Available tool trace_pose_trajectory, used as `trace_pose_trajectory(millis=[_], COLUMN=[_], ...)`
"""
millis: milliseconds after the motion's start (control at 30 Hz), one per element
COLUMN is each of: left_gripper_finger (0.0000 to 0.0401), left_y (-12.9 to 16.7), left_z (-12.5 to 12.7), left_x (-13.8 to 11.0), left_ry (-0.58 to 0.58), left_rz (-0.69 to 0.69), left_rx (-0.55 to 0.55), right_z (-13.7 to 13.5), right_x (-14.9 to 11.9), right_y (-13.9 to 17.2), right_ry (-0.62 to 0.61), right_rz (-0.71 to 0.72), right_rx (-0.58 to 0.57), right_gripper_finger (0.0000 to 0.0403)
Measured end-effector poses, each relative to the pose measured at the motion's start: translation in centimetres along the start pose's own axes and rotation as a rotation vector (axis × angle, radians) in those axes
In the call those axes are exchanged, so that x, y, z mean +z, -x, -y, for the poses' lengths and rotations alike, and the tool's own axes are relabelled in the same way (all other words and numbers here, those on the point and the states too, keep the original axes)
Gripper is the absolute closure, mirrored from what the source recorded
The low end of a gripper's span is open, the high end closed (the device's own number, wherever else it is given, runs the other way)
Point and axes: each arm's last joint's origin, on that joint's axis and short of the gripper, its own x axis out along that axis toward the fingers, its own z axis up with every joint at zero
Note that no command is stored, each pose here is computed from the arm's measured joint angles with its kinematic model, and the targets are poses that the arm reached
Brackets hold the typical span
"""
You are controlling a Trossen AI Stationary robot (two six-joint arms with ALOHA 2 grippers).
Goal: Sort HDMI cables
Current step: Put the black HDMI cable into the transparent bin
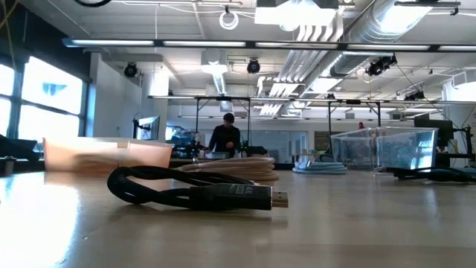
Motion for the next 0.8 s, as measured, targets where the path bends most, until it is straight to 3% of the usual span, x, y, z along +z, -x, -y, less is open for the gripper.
trace_pose_trajectory(millis=[333, 500, 800], left_gripper_finger=[0.0397, 0.0397, 0.0397], left_y=[-1.5, -2.6, -2.8], left_z=[1.2, 1.6, 1.7], left_x=[-0.1, -0.3, -0.2], left_ry=[0.032, 0.076, 0.116], left_rz=[0.017, -0.006, -0.001], left_rx=[0.235, 0.268, 0.291], right_z=[1.8, 2.9, 4.7], right_x=[1.1, 2.2, 2.1], right_y=[-3.2, -4.5, -6.5], right_ry=[-0.223, -0.281, -0.284], right_rz=[0.061, 0.160, 0.164], right_rx=[0.155, 0.269, 0.218], right_gripper_finger=[0.0128, 0.0128, 0.0128])
